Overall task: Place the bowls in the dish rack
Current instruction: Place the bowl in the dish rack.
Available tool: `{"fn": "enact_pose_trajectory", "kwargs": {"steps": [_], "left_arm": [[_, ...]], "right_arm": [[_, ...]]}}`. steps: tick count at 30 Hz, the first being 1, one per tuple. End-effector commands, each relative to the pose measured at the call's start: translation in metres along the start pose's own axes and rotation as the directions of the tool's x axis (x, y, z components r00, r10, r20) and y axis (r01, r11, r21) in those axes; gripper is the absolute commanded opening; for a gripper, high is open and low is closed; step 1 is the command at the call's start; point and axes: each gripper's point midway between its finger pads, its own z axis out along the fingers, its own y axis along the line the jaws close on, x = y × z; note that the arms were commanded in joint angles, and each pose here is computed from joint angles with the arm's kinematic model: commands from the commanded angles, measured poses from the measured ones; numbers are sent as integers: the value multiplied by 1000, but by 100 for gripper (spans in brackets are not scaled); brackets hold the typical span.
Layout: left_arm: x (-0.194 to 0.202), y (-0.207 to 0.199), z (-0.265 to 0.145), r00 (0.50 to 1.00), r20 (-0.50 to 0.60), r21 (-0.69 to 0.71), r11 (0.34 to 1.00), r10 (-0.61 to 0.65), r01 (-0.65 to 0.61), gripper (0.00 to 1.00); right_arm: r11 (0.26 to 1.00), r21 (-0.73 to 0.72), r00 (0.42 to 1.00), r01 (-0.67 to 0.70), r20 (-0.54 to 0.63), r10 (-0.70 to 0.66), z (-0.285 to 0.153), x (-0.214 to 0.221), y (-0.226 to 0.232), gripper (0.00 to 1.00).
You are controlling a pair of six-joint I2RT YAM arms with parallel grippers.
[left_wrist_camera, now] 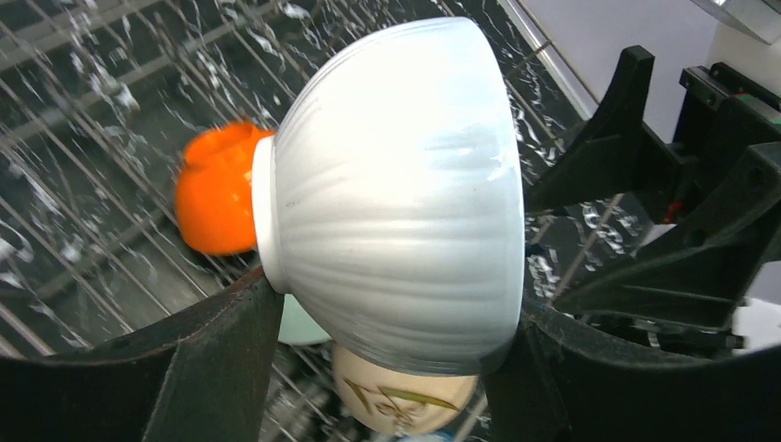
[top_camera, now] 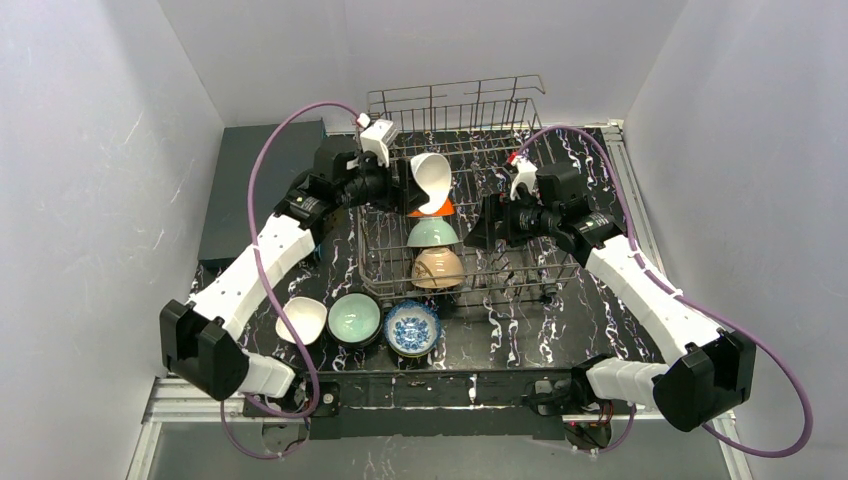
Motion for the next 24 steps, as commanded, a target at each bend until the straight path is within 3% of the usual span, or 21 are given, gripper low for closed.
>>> {"fn": "enact_pose_trajectory", "kwargs": {"steps": [1, 5, 12, 24], "left_arm": [[-59, -11, -7, 939, 156, 22, 950, 306, -313, 0], [-71, 0, 2, 890, 126, -24, 899, 437, -438, 0], [-77, 25, 26, 750, 21, -23, 751, 661, -660, 0], [-83, 68, 63, 590, -131, -43, 590, 797, -807, 0]], "right_arm": [[999, 15, 998, 34, 43, -35, -10, -12, 2, 99], [999, 24, 999, 37, 38, -38, -11, -11, 0, 99], [999, 36, 999, 37, 24, -38, -11, -9, -3, 99], [998, 53, 999, 34, -5, -34, -7, -4, -10, 99]]}}
